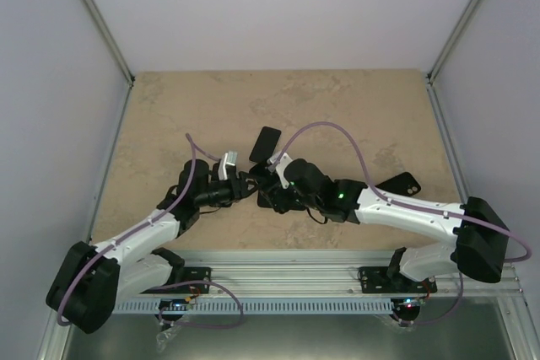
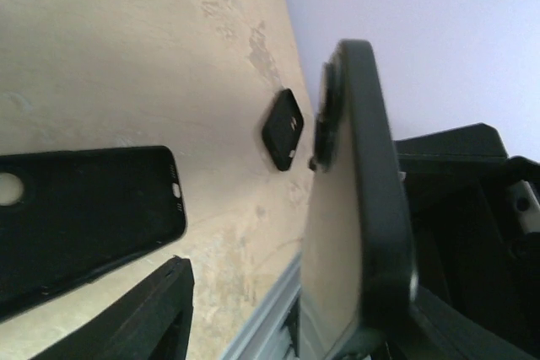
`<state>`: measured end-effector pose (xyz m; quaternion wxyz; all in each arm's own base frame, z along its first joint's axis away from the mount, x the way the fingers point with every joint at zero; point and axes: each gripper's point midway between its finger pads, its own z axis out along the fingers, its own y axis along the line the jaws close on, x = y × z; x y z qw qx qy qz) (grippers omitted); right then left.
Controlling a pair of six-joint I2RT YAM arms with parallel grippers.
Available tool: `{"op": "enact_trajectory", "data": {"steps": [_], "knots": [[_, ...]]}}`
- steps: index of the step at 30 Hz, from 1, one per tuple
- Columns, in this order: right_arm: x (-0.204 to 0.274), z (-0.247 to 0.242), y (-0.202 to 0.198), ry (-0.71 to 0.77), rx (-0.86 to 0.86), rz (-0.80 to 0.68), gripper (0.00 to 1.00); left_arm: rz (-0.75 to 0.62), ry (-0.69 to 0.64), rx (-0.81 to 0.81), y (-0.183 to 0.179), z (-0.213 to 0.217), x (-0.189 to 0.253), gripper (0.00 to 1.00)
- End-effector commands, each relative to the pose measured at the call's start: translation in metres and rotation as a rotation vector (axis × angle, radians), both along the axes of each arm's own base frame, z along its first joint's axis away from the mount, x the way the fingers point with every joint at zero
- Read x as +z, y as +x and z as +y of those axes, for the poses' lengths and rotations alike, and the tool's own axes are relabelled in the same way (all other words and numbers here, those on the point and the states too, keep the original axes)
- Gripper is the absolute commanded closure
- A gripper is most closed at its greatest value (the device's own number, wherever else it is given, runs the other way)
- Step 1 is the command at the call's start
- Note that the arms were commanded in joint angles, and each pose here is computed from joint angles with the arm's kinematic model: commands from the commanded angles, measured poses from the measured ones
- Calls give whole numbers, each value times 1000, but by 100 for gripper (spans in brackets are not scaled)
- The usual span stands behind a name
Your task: Put the phone into the phone case
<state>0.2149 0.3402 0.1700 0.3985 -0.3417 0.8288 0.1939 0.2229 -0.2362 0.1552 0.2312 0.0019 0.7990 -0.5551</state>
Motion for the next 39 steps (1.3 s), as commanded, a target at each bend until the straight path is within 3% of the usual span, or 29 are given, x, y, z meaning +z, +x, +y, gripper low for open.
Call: {"op": "enact_trajectory", "data": {"steps": [1, 9, 17, 33, 39], "knots": [[15, 11, -4, 66, 46, -35, 52, -48, -61, -61, -8, -16, 18, 50], [11, 10, -6, 82, 52, -30, 52, -51, -79, -40, -11, -15, 20, 79], [21, 9, -10, 126, 63, -43, 49, -87, -98, -17, -11, -12, 32, 99], [53, 7, -21, 276, 76, -32, 3, -184, -125, 227, -1, 26, 55, 100], [70, 5, -22, 383, 56, -38, 3, -221, -150, 334, 0, 45, 63, 100]]}}
